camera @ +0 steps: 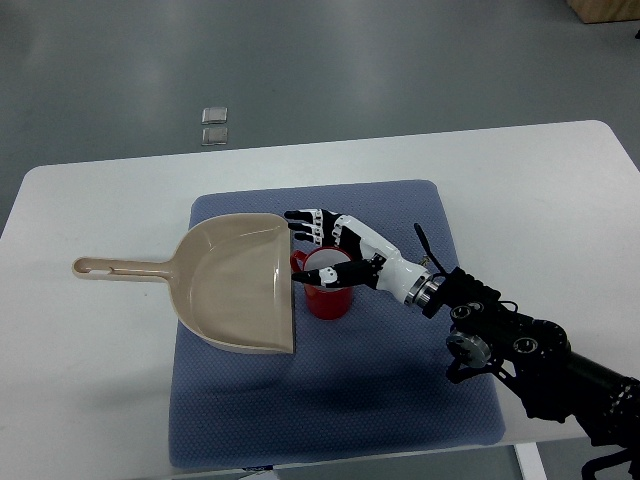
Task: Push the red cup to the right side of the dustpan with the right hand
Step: 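Keep pushing the mug against the dustpan's scoop edge with the right hand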
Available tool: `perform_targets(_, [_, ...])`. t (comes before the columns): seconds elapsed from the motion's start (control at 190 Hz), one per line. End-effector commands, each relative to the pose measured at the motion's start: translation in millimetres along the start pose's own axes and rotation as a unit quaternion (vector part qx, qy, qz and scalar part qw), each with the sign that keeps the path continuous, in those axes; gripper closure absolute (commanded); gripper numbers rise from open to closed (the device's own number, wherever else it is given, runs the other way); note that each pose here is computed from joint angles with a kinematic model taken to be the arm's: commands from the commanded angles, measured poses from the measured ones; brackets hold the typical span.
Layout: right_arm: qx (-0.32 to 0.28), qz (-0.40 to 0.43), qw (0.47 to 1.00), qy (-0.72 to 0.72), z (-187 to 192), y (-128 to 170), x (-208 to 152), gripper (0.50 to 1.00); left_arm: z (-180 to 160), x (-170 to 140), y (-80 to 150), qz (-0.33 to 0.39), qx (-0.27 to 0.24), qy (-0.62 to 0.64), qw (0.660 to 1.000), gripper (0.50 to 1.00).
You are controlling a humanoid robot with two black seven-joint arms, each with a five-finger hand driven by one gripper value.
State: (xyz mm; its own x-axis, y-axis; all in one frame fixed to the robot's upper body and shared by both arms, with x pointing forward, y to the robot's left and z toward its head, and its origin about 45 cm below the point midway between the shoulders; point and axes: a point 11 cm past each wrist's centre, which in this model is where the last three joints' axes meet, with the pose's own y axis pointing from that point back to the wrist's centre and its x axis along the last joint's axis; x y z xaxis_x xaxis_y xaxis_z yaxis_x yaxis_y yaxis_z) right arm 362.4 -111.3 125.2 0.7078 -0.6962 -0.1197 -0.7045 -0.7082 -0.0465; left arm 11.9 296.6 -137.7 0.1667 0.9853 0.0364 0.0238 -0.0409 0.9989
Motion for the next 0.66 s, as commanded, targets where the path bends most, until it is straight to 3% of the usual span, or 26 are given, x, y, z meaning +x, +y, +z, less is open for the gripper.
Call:
perform_targets(0.0, [0.002,0.007,1.000,0.008,-5.4,1.0,9.2,0.568,0.2,0.1,0.0,0.000,0.000,0.000,1.000,0.500])
perform_targets(0.142, [0.009,0.030,0.999,0.021,-17.8,2.9,30.6,0.568,0.2,0.1,0.0,0.000,0.000,0.000,1.000,0.500])
perform_targets(0.232, [0.035,0.088,0.996,-0.002,-38.3,3.0,60.9,0.568,0.2,0.1,0.0,0.000,0.000,0.000,1.000,0.500])
perform_targets(0.427, [0.042,0.223,0.951,-0.212,-64.9,19.7,131.5,0.566,0.1,-0.6,0.0,-0.001,0.000,-0.002,1.000,0.500])
perform_targets(0.653, [0.098,0.192,0.937,-0.274,-79.3,28.2,141.8,0.566,0.3,-2.7,0.1,-0.004,0.000,-0.003,1.000,0.500])
